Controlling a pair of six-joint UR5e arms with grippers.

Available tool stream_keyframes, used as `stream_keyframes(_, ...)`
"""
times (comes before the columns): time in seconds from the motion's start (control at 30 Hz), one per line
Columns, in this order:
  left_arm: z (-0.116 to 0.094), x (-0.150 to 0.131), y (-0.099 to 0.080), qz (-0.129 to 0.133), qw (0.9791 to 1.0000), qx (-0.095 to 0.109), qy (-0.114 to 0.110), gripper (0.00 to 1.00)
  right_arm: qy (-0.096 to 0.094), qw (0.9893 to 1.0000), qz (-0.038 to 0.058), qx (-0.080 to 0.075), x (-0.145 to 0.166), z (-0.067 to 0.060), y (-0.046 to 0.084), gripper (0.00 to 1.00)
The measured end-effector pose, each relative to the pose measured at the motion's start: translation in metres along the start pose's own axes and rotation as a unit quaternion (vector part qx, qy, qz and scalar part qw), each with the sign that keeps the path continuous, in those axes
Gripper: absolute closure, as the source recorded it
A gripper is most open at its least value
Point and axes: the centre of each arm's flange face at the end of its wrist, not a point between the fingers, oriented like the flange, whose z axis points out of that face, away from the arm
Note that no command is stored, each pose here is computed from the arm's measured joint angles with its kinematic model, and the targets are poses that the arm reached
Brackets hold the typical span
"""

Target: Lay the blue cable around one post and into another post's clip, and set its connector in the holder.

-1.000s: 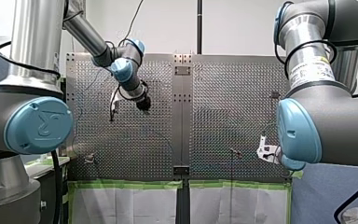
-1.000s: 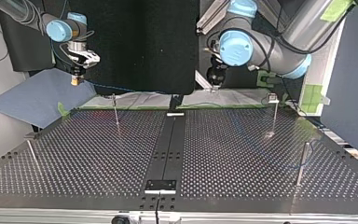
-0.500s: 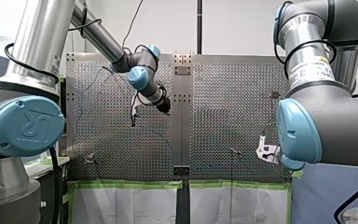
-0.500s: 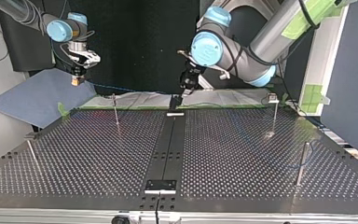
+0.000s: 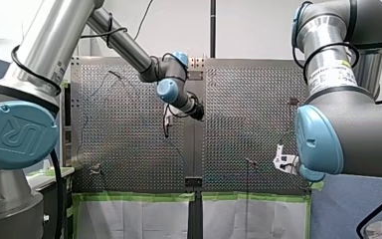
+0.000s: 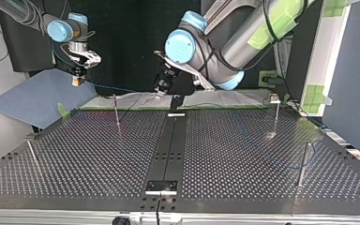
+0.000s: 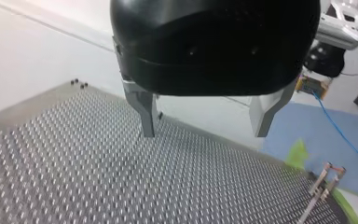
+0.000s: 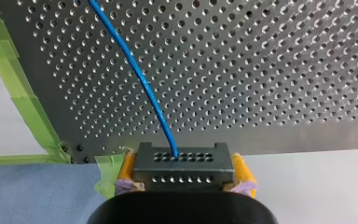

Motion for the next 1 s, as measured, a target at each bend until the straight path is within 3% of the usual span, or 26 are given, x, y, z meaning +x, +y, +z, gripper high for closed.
stream_keyframes(0.23, 0.013, 0.024, -0.03, -0.003, 0.9995, 0.03, -0.005, 0.0, 0.0, 1.0, 0.0001, 0.002, 0.0, 0.0, 0.0, 1.0)
stream_keyframes(0.37, 0.021, 0.041, -0.034, -0.003, 0.9993, 0.036, -0.004, 0.0, 0.0, 1.0, 0.0001, 0.002, 0.0, 0.0, -0.001, 1.0)
stream_keyframes(0.73, 0.057, 0.078, -0.007, -0.015, 0.9997, 0.016, -0.014, 0.0, -0.001, 1.0, -0.0003, 0.002, 0.0, 0.0, -0.001, 1.0)
stream_keyframes(1.0, 0.083, 0.097, 0.005, -0.016, 0.9994, 0.013, -0.028, 0.0, -0.001, 1.0, -0.0001, 0.002, -0.001, 0.0, -0.001, 1.0)
